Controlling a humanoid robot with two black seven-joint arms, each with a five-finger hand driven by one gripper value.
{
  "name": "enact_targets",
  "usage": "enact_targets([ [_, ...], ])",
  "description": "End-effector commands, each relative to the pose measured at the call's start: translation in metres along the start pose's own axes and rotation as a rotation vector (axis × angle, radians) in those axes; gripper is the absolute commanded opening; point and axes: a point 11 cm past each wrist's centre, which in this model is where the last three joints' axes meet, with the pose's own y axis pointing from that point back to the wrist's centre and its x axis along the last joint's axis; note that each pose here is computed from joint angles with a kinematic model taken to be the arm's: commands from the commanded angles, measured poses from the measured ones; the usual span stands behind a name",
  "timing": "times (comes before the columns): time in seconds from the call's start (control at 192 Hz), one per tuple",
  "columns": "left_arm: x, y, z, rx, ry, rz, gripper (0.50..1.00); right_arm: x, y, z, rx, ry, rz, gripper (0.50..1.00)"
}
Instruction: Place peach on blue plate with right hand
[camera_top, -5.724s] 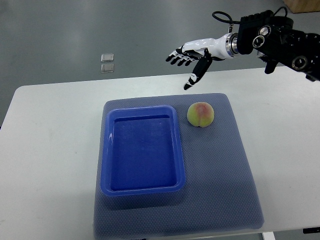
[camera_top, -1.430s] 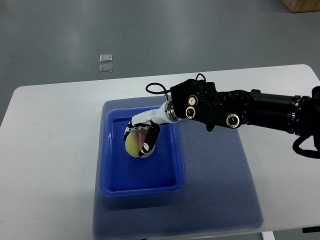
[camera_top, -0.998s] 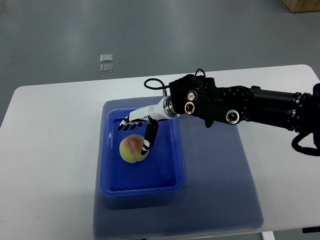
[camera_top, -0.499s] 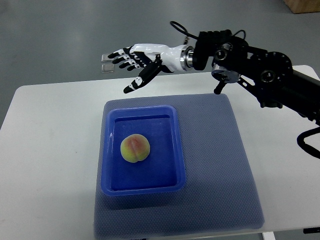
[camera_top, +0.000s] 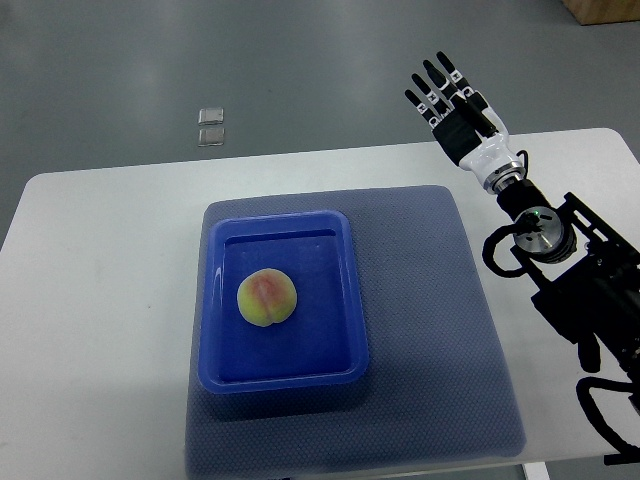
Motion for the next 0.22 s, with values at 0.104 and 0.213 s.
enact_targets([
  [0.104,-0.0001,0.0001,0.0003,0.000,0.000,0.000,1.000,0.0078,0.0040,0.0077,0.037,-0.070,0.036,0.932],
  [0.213,-0.0006,0.0000,0.0001,0.000,-0.002,-0.001,1.000,0.0078,0.0041,0.0081,0.033,-0.065,0.035,0.932],
])
